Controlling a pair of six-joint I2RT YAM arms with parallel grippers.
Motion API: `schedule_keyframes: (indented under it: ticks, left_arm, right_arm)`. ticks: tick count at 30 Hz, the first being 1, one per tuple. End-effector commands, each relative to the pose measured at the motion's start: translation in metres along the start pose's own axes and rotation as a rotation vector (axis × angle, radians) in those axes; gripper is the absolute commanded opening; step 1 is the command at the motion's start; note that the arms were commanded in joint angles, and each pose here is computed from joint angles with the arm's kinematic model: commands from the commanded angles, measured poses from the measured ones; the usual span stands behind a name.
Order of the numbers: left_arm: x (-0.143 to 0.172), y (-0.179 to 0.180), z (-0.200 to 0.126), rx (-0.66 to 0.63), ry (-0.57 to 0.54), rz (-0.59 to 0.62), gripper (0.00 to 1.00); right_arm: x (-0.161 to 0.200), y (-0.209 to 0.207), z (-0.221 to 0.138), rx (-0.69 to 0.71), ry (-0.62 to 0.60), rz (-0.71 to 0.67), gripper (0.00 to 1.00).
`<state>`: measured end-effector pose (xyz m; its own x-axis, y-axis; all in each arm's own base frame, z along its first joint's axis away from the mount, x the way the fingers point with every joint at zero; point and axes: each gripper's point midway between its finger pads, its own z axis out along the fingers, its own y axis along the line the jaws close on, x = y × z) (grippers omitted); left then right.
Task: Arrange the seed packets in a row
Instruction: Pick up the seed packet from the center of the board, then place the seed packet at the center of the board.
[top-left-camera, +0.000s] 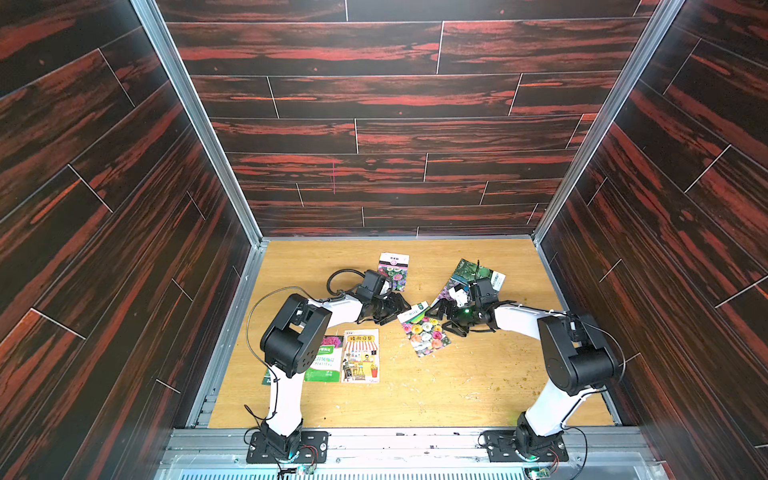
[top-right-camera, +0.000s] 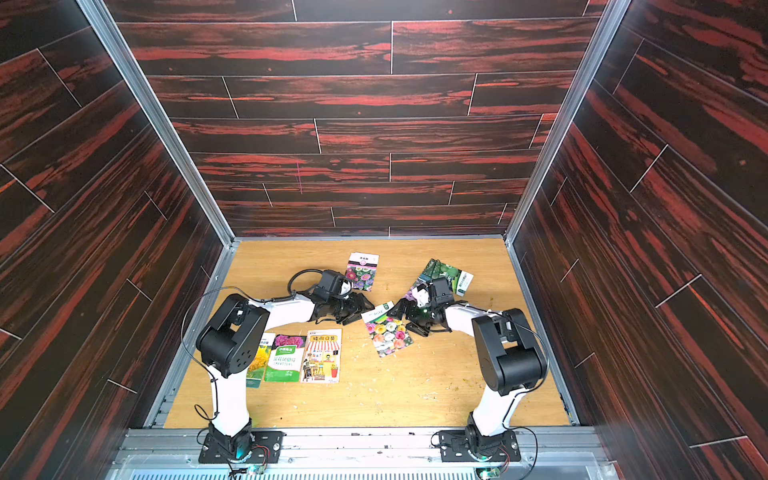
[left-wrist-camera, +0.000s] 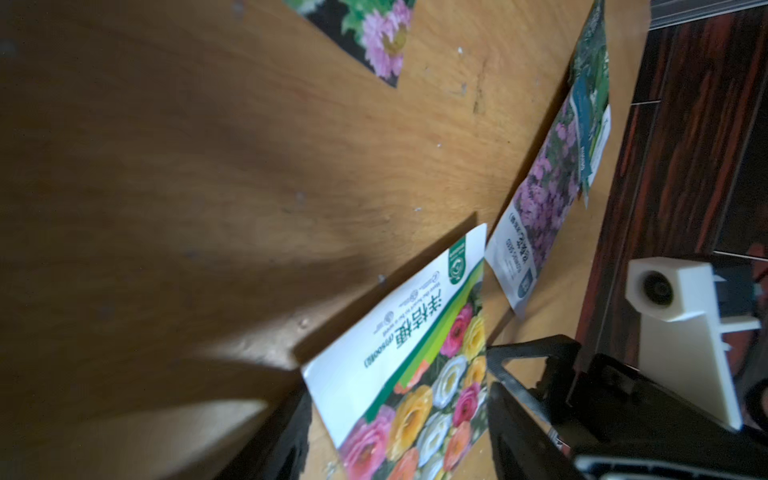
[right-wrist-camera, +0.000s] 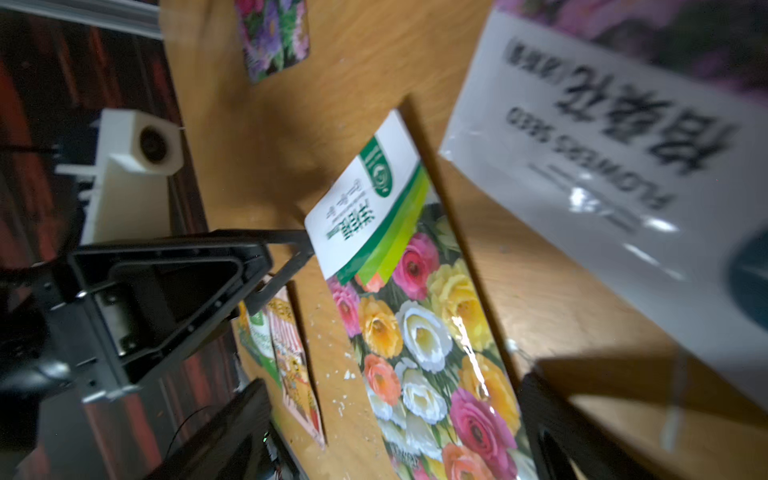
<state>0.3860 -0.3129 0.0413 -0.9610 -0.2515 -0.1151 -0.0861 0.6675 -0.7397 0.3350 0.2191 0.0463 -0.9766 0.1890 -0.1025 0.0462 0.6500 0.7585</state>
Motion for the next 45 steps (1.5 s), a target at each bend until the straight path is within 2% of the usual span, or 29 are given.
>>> schedule_keyframes:
  ticks: [1,3,6,12,13,18,22,25,28,35,37,41,45]
  left_arm:
    - [0.024,-0.001,0.013,0.019,0.08,-0.005,0.66]
    - [0.031,-0.007,0.016,0.05,0.097,-0.009,0.61]
    - [0.037,-0.017,0.017,0.093,0.113,-0.013,0.49]
    - [0.035,-0.036,0.013,0.153,0.109,-0.008,0.04]
    - [0.033,-0.04,0.01,0.159,0.097,0.001,0.0]
    - [0.018,-0.058,-0.011,0.157,0.007,0.057,0.0]
    - [-0.007,-0.069,-0.041,0.109,-0.171,0.105,0.0]
    - [-0.028,-0.068,-0.066,0.058,-0.339,0.11,0.0]
    - [-0.048,-0.083,-0.1,0.099,-0.511,0.093,0.0]
    - [-0.082,-0.091,-0.159,0.193,-0.875,-0.009,0.0]
    - [-0.086,-0.092,-0.18,0.182,-1.001,-0.019,0.0]
    - [-0.09,-0.103,-0.205,0.228,-1.127,-0.01,0.0]
    - [-0.088,-0.116,-0.219,0.304,-1.172,0.014,0.0]
  right_arm:
    - [0.028,-0.022,0.016,-0.009,0.11,0.088,0.94]
    - [0.029,-0.021,0.019,-0.029,0.118,0.088,0.94]
    - [0.029,-0.018,0.02,-0.053,0.122,0.089,0.93]
    - [0.027,-0.016,0.018,-0.058,0.111,0.083,0.92]
    - [0.026,-0.016,0.017,-0.054,0.104,0.081,0.92]
    - [0.012,-0.011,-0.006,-0.023,0.011,0.062,0.92]
    - [-0.01,-0.012,-0.044,-0.003,-0.147,0.108,0.99]
    - [-0.015,0.016,-0.073,-0.13,-0.267,0.077,0.99]
    - [-0.008,0.056,-0.086,-0.292,-0.301,0.051,0.99]
    - [-0.002,0.118,-0.104,-0.529,-0.409,0.054,0.97]
    - [-0.003,0.139,-0.11,-0.603,-0.443,0.04,0.96]
    - [-0.006,0.171,-0.102,-0.676,-0.427,0.043,0.93]
    - [-0.008,0.186,-0.084,-0.74,-0.374,0.113,0.92]
